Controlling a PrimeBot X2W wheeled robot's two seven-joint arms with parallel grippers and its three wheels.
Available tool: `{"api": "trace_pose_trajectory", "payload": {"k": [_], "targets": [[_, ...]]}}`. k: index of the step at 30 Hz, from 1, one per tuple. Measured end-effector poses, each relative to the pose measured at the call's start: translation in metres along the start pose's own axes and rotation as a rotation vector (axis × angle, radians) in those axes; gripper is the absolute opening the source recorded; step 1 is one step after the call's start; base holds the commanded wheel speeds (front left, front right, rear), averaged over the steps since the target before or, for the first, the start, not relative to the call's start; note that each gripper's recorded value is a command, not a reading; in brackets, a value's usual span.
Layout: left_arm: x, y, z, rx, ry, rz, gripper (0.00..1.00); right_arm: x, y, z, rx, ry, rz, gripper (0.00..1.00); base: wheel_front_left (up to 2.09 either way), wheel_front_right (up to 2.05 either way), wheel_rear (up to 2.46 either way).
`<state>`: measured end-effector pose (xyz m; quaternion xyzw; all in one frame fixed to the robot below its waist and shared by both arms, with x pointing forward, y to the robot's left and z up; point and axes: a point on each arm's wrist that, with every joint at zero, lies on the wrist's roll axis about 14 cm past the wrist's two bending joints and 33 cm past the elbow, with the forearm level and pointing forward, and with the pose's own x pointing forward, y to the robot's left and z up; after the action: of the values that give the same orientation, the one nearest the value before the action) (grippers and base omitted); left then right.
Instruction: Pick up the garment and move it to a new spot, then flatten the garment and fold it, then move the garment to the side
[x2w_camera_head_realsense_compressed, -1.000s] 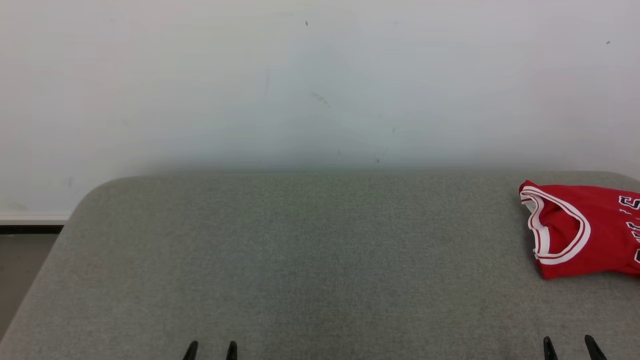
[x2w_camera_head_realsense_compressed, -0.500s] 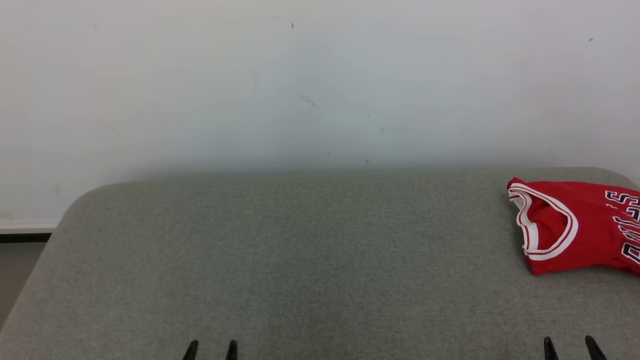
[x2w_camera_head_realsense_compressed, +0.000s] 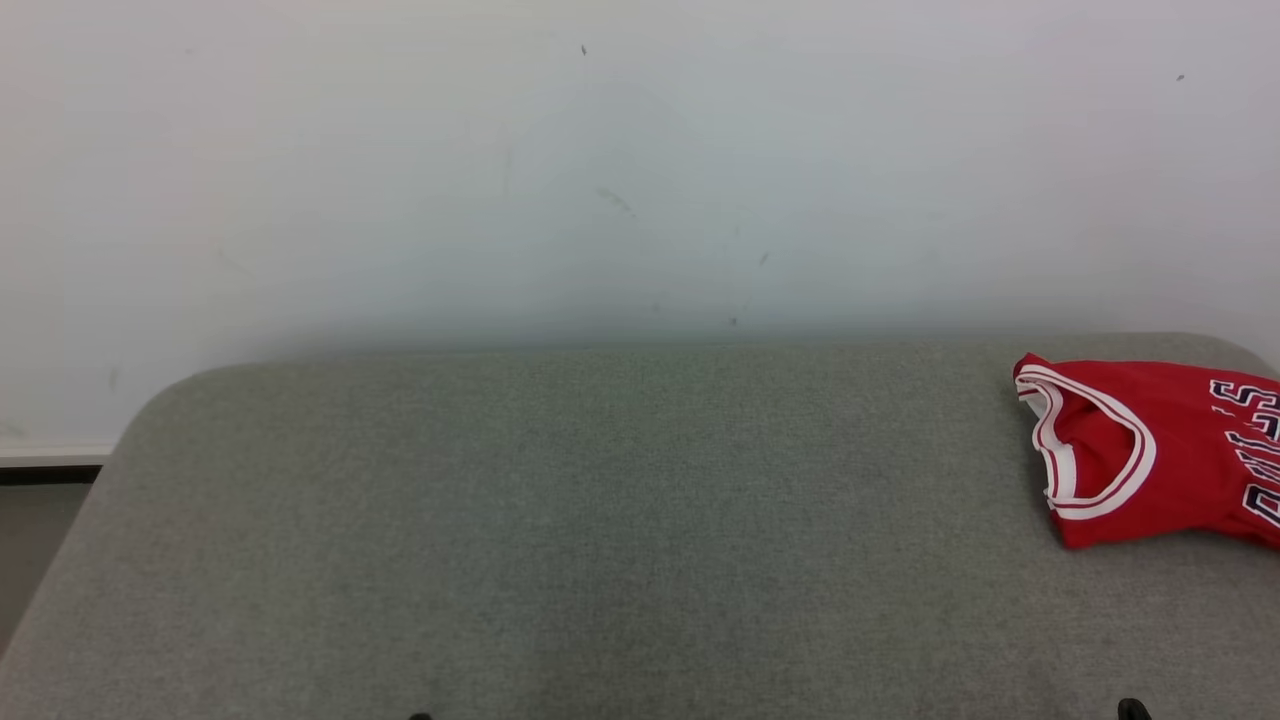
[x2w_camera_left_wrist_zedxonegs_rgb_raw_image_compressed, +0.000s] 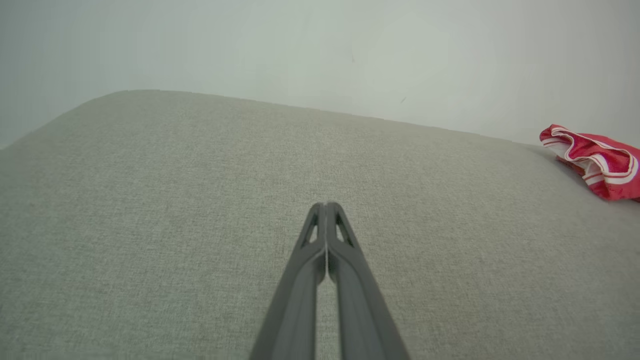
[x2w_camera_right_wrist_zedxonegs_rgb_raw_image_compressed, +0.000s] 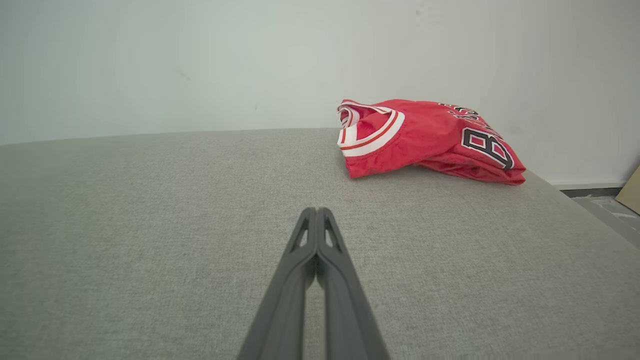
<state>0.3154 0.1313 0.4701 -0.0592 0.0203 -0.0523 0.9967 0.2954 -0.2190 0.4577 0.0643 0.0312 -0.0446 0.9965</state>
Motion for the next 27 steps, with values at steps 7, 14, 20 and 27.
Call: {"api": "trace_pose_trajectory", "payload": {"k": [7, 14, 20, 27], "targets": [[0.004, 0.009, -0.002, -0.142, 0.026, 0.039, 0.00, 0.004, -0.003, -0.001, 0.134, 0.013, -0.026, 0.00, 0.00, 0.00, 0.00], [0.011, 0.017, 0.000, -0.271, 0.033, 0.065, 0.00, 0.011, -0.003, 0.003, 0.262, 0.007, -0.040, 0.00, 0.00, 0.00, 0.00], [0.016, 0.022, 0.001, -0.371, 0.039, 0.082, 0.00, 0.017, -0.003, 0.007, 0.366, 0.004, -0.047, 0.00, 0.00, 0.00, 0.00], [0.021, 0.027, 0.003, -0.484, 0.041, 0.098, 0.00, 0.024, -0.001, 0.010, 0.479, 0.002, -0.049, 0.00, 0.00, 0.00, 0.00]]}}
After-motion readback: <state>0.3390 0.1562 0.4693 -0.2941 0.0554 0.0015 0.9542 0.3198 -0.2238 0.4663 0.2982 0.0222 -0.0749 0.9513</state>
